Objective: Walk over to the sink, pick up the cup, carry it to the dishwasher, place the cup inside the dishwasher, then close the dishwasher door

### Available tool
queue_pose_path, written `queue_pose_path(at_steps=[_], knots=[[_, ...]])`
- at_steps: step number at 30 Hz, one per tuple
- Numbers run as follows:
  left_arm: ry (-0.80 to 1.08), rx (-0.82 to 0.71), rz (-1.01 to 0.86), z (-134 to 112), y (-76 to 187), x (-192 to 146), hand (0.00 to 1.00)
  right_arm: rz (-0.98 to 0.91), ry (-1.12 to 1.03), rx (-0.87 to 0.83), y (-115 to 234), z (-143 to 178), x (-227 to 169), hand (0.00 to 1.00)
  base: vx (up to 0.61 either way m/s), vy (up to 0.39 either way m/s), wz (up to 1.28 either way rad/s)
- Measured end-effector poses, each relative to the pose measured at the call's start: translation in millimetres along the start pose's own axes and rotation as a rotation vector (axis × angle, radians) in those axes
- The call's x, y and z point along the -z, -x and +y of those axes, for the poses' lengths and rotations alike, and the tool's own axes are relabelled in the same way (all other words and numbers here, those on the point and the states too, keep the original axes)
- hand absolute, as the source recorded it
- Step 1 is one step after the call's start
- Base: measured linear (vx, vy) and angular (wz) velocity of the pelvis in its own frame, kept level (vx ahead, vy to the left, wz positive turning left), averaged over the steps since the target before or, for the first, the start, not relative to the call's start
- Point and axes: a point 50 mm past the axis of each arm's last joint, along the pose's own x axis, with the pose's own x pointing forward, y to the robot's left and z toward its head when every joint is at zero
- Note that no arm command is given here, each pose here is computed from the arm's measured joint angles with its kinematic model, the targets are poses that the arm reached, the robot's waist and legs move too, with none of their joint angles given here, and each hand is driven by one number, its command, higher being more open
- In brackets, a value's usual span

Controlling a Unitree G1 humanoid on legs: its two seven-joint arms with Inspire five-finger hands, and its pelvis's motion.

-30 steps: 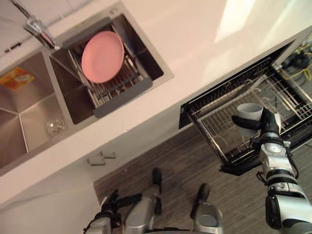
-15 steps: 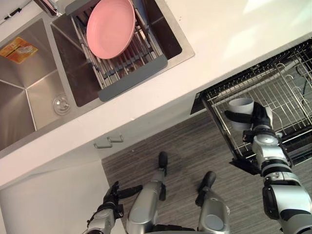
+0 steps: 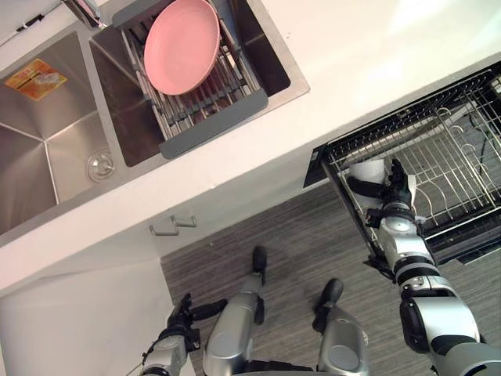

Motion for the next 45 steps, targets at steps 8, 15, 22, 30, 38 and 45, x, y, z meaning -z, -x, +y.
queue_pose_path(at_steps=[8, 15, 22, 30, 38, 45], knots=[[0.104, -0.07, 0.104, 18, 4, 24, 1.0, -0.136, -0.2, 0.022, 43, 13, 10, 1.0, 0.01, -0.044, -0.11], [0.29, -0.129, 0.294, 40, 20, 74, 1.0, -0.134, -0.273, 0.091, 100, -23, 41, 1.0, 0.06, -0.041, -0.39], [0.317, -0.111, 0.325, 38, 24, 83, 1.0, -0.106, -0.382, 0.081, 117, -44, 50, 1.0, 0.01, -0.044, -0.42], [0.355, -0.063, 0.413, 38, 31, 101, 1.0, -0.225, -0.563, -0.036, 124, -53, 21, 1.0, -0.01, -0.036, -0.31], [0.394, -0.067, 0.435, 38, 34, 109, 1.0, -0.554, -0.723, -0.306, 136, -71, -31, 1.0, -0.01, -0.011, 0.09], [0.384, -0.05, 0.41, 33, 33, 107, 1.0, -0.617, -0.64, -0.604, 136, -39, -53, 1.0, 0.02, 0.025, 0.83]])
